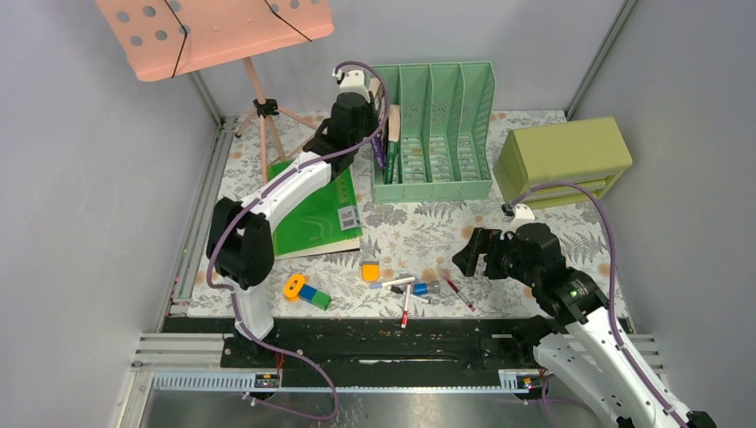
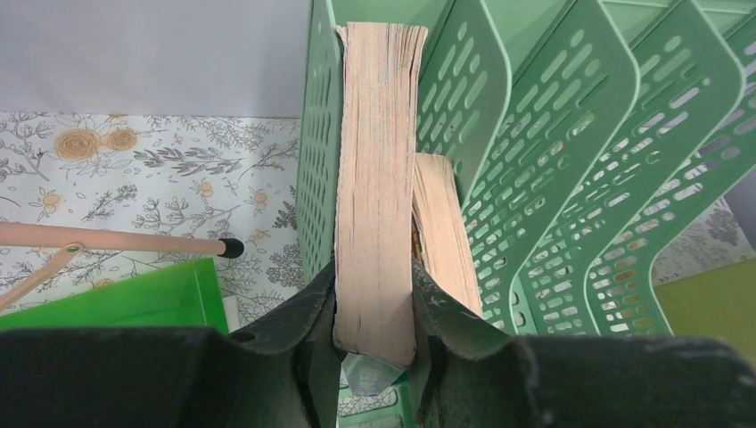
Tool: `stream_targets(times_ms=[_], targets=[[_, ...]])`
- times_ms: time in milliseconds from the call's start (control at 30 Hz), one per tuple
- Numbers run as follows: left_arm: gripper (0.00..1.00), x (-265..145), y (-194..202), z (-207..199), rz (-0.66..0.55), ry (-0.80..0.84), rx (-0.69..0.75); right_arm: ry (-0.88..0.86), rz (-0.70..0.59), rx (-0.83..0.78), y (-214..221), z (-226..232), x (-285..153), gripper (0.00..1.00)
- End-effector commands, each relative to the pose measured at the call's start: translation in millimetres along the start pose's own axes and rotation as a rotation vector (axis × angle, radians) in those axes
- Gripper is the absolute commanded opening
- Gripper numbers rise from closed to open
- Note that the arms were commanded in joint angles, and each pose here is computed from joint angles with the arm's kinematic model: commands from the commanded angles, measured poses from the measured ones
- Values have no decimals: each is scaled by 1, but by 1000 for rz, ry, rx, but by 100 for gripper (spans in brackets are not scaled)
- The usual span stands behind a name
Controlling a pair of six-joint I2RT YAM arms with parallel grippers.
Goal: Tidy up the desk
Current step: Place the book in the storage box.
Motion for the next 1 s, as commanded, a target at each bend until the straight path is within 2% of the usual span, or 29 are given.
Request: stream_targets(times_ms=[0,33,300,533,633,967], targets=[[2,6,-42,-26,-153,71,-79,29,-16,-2,-2,-3,-1,100],[5,7,-41,-27,-144,68,-75,31,-15,-1,-1,-4,-1,99],[9,16,-27,-26,-98,76,-72,37,-6,-11,-3,-4,1,100],[37,11,-26,-23,-97,80,-71,41,0,-10,-3,-5,3,99],[45,8,-28,-23,-100,83,-68,40,3,-13,-3,-5,3,99],[55,-2,-33,-29,-92,123,-82,38,4,-21,-7,-4,6,99]])
Point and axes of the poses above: each gripper's point midway between its finger pads, its own x axis out along the fingers, its own z axis along the line the jaws close on, y = z × x, the point moved 6 cm from there along -x, back along the fingers, and after that the axes turned 15 degrees about -x, right-handed, at the moved point
